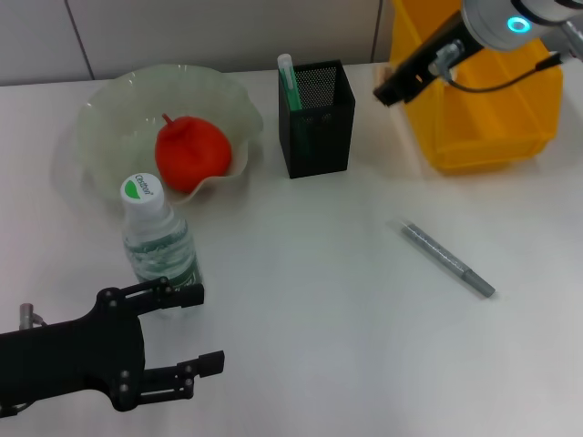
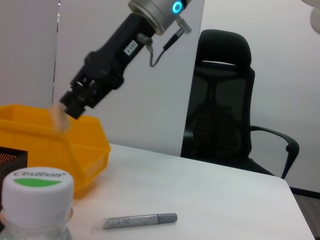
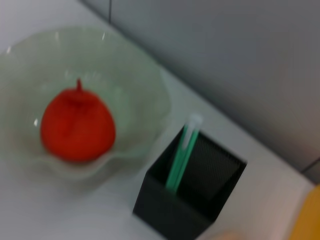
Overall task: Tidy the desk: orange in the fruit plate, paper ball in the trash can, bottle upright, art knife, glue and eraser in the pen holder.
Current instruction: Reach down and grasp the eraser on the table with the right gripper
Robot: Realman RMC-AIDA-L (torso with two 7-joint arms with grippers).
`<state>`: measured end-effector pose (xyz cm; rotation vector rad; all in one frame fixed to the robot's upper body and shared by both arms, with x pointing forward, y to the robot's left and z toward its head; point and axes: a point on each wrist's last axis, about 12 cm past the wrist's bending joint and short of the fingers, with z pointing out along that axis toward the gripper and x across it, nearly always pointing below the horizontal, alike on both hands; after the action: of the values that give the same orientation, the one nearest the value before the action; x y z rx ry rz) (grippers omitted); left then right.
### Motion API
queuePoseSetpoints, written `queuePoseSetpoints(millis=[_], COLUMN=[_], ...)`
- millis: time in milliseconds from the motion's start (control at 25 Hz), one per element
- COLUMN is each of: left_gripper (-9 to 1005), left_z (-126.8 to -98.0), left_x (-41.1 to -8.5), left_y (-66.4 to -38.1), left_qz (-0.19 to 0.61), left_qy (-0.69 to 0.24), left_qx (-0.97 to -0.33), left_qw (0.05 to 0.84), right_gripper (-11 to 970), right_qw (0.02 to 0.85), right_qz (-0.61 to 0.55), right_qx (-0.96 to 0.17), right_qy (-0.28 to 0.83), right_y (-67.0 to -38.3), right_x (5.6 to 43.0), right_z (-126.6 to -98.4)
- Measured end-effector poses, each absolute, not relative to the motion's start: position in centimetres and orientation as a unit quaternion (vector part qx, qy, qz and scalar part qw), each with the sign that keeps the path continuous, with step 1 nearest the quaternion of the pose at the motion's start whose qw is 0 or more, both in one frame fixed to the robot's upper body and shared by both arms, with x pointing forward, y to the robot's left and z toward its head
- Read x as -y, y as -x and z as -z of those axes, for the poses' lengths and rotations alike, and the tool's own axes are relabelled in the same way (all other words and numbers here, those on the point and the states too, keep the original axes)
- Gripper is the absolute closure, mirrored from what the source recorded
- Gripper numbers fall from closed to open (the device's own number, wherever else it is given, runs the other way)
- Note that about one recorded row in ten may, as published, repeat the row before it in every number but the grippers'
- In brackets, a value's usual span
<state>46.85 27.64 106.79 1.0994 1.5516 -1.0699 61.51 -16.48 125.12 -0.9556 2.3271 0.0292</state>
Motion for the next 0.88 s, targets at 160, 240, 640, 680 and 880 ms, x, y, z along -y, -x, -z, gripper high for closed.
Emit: queuePoseSetpoints(millis=[160,240,640,680,880], left_gripper=[210,210,210,210,210], left_z=[-106.8,-106.7,-106.8,-106.8,-106.8], left_x=[-27.7,-27.7,-27.7,-27.6,-27.6], left_y=[-46.8,-46.8,-46.9,-46.9,-47.1], left_qz=[0.435,0.435,0.435,0.435,0.432], left_qy=[-0.446,-0.446,-0.444,-0.444,-0.446], left_qx=[-0.631,-0.631,-0.633,-0.633,-0.632], left_qw=[0.461,0.461,0.462,0.462,0.463], right_gripper=[572,572,553,551,539], right_qw=[0.330,0.346,0.327,0.319,0.283], right_qz=[-0.009,-0.008,-0.008,-0.008,-0.008], right_qx=[-0.873,-0.868,-0.867,-0.867,-0.868], right_qy=[0.359,0.356,0.377,0.382,0.407], right_y=[-62.3,-62.9,-63.4,-63.2,-62.0], right_x=[16.4,16.4,15.5,15.4,14.7], right_z=[-124.9,-124.5,-123.0,-123.1,-123.5])
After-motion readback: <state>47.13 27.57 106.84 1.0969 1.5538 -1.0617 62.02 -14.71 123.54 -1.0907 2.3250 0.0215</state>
